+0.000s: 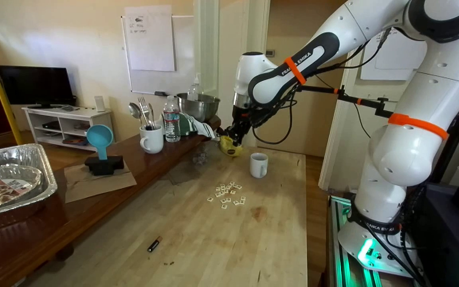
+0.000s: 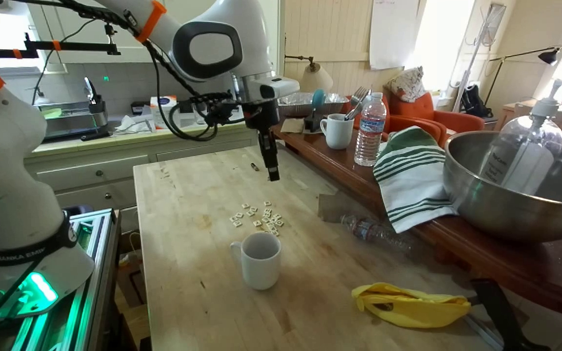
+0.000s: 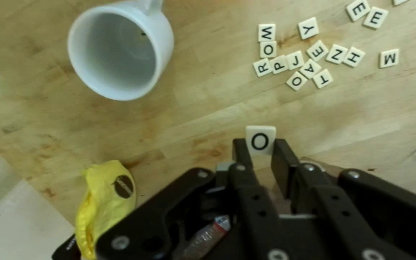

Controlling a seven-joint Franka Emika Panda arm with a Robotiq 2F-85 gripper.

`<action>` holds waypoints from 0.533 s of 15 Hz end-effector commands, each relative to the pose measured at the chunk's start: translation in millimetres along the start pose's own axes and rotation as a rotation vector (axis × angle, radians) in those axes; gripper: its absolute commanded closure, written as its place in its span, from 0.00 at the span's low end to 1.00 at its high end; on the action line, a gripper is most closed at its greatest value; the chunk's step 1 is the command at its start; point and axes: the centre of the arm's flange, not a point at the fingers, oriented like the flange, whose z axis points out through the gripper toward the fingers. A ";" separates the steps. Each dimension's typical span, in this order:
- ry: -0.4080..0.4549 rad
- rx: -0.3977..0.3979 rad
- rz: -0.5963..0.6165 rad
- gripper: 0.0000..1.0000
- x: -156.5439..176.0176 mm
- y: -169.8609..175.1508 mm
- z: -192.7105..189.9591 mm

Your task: Put the l and o tile letters in the cup

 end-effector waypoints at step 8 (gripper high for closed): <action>-0.072 -0.040 0.234 0.95 -50.7 101.7 31.5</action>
